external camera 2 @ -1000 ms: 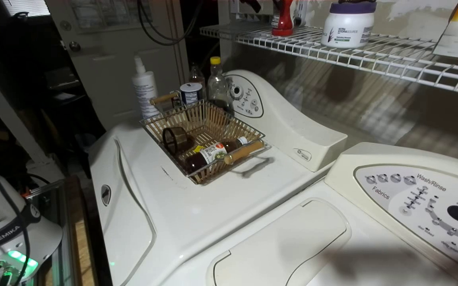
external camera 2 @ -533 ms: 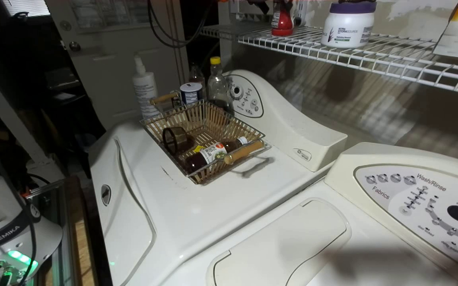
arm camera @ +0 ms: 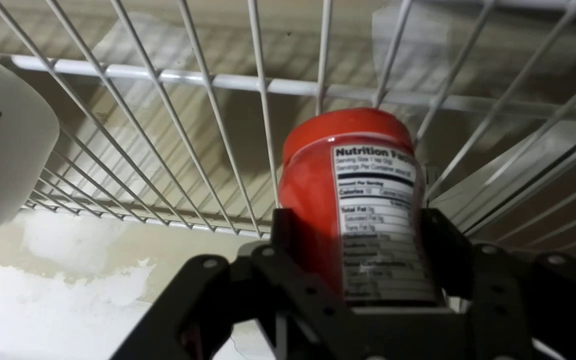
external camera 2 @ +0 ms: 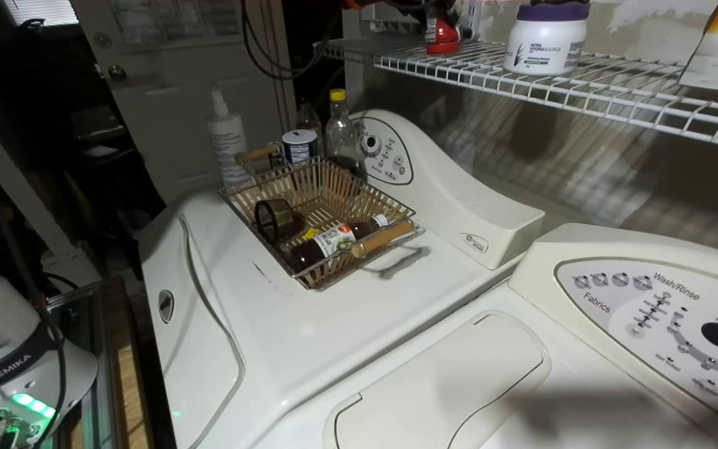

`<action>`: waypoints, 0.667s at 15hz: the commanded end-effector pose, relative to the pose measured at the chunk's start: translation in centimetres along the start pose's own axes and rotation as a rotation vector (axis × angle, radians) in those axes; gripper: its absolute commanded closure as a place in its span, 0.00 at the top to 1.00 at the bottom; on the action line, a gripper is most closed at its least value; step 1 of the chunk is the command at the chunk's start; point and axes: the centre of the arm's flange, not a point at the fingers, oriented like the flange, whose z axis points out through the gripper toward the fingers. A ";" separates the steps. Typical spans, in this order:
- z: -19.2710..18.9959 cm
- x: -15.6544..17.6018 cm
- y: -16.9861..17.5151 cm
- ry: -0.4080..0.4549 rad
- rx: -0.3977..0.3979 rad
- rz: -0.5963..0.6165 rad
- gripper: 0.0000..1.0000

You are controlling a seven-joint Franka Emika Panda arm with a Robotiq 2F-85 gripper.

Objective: Place the red container on the bottom shelf upright.

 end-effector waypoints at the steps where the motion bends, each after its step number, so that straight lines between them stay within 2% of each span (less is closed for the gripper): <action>1: 0.5 1.1 -0.6 0.019 -0.035 -0.072 0.41; 3: 0.3 1.2 -1.0 0.032 -0.062 -0.143 0.37; 10: -0.2 1.1 -3.2 0.036 -0.169 -0.490 0.37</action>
